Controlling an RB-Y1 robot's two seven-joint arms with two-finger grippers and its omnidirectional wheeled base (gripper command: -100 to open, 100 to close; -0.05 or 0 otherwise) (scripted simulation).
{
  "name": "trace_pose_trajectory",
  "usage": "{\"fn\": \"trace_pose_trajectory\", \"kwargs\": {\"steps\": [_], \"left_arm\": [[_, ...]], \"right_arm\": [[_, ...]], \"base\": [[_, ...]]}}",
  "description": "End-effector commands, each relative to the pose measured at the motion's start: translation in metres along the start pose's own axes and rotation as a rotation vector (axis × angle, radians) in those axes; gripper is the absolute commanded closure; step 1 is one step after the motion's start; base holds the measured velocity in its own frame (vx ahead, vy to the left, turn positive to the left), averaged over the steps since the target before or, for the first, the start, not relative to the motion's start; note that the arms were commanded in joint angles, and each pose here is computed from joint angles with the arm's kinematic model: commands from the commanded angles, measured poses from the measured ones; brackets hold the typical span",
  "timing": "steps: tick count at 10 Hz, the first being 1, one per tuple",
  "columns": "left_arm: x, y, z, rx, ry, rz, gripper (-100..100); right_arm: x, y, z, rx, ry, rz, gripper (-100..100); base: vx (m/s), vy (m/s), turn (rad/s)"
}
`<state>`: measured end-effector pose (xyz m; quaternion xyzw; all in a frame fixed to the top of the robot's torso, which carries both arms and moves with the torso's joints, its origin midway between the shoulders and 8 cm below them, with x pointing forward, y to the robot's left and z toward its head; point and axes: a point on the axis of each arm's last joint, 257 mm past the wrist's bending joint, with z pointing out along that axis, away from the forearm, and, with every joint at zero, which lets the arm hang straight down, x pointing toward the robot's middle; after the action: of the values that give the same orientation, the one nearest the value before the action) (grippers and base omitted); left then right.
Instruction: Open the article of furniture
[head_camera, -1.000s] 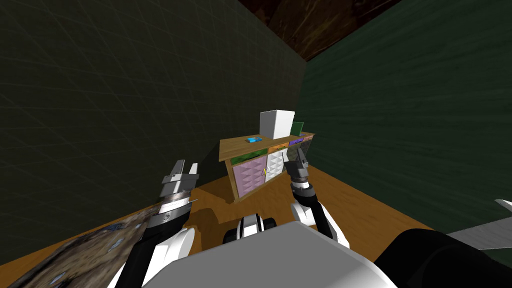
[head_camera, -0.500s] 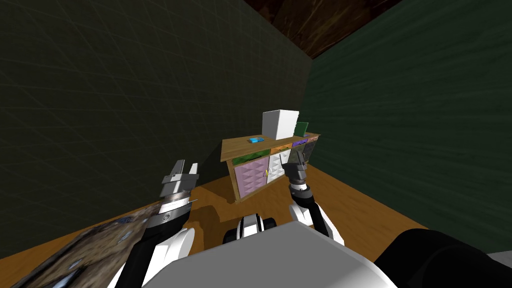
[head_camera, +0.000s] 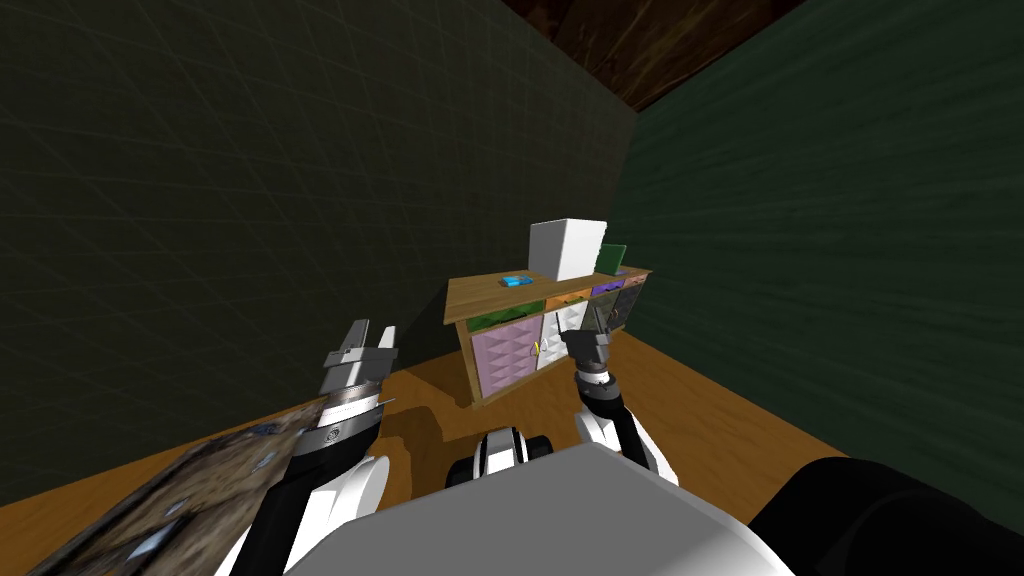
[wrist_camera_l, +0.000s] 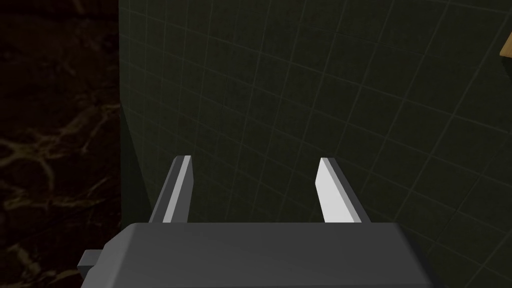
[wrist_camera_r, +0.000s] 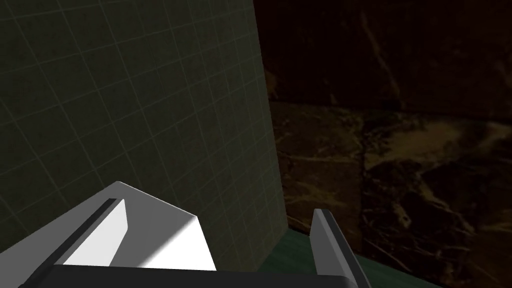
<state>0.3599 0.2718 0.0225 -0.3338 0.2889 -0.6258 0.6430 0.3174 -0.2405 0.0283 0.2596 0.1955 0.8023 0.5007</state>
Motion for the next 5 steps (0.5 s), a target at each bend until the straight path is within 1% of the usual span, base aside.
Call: {"fn": "trace_pose_trajectory", "kwargs": {"steps": [1, 2, 3, 5], "left_arm": [[0.0000, 0.0000, 0.0000, 0.000, 0.000, 0.000, 0], [0.0000, 0.0000, 0.0000, 0.000, 0.000, 0.000, 0], [0.0000, 0.0000, 0.0000, 0.000, 0.000, 0.000, 0], [0.0000, 0.0000, 0.0000, 0.000, 0.000, 0.000, 0]], "right_arm": [[-0.0017, -0.0047, -0.0053, -0.008, -0.005, 0.098, -100], [-0.0017, -0.0047, -0.0053, -0.008, -0.005, 0.124, -100], [-0.0033, -0.0092, -0.0108, -0.015, -0.010, 0.177, -100], [-0.0033, -0.0092, -0.0108, -0.015, -0.009, 0.224, -100]], "base": [[0.027, -0.005, 0.108], [0.030, -0.012, 0.073], [0.042, -0.016, 0.095], [0.026, -0.014, 0.038]]}}
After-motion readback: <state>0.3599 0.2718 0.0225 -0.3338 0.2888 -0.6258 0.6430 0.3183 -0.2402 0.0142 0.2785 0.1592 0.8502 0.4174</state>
